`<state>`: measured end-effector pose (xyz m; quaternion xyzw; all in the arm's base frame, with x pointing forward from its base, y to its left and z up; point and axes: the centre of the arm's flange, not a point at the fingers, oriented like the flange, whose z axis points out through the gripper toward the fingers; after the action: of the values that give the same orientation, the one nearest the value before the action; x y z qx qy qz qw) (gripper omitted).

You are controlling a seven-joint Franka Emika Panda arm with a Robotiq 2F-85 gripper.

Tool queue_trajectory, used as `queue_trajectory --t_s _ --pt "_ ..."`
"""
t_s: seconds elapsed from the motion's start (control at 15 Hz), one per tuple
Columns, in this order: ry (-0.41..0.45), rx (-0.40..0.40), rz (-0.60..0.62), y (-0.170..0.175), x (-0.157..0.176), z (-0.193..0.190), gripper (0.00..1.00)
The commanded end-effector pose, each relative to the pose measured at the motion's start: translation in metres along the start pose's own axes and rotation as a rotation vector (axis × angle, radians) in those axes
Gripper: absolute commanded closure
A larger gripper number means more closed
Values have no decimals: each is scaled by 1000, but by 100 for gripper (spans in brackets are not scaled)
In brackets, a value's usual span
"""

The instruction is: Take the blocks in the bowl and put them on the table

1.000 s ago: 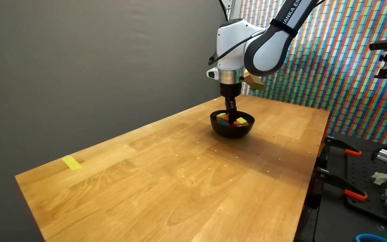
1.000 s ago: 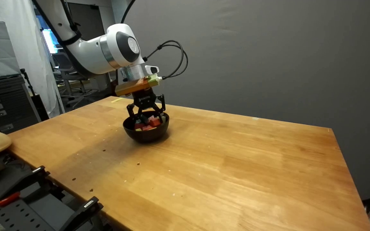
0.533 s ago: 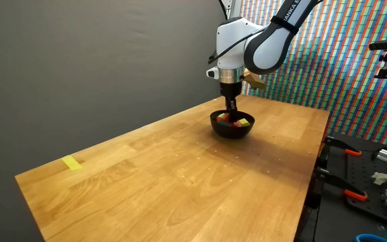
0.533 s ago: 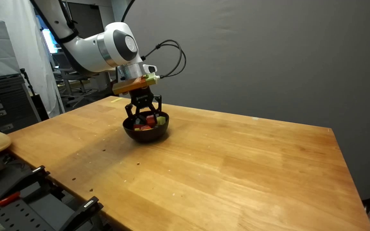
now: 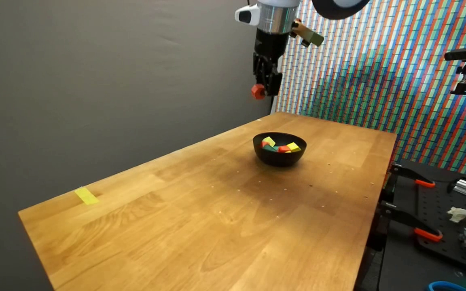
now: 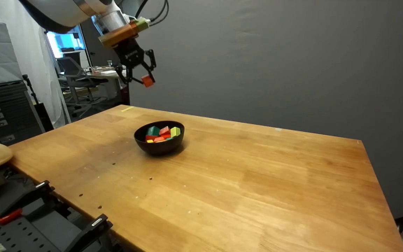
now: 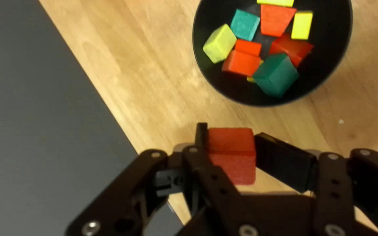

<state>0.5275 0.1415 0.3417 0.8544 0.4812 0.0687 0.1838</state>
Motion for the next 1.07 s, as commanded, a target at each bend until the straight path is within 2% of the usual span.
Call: queue_trajectory --t_s 0.0,0.13,0.33,0.53,0.73,1.0 --pt "99 94 -148 -1 35 -27 84" --pt "123 174 -221 -7 60 -11 84" --pt "101 323 -294 -11 93 32 84" --pt "50 398 -317 -13 114 75 84" --pt "41 421 -303 -11 134 106 84" --pt "45 425 -289 -10 158 129 84"
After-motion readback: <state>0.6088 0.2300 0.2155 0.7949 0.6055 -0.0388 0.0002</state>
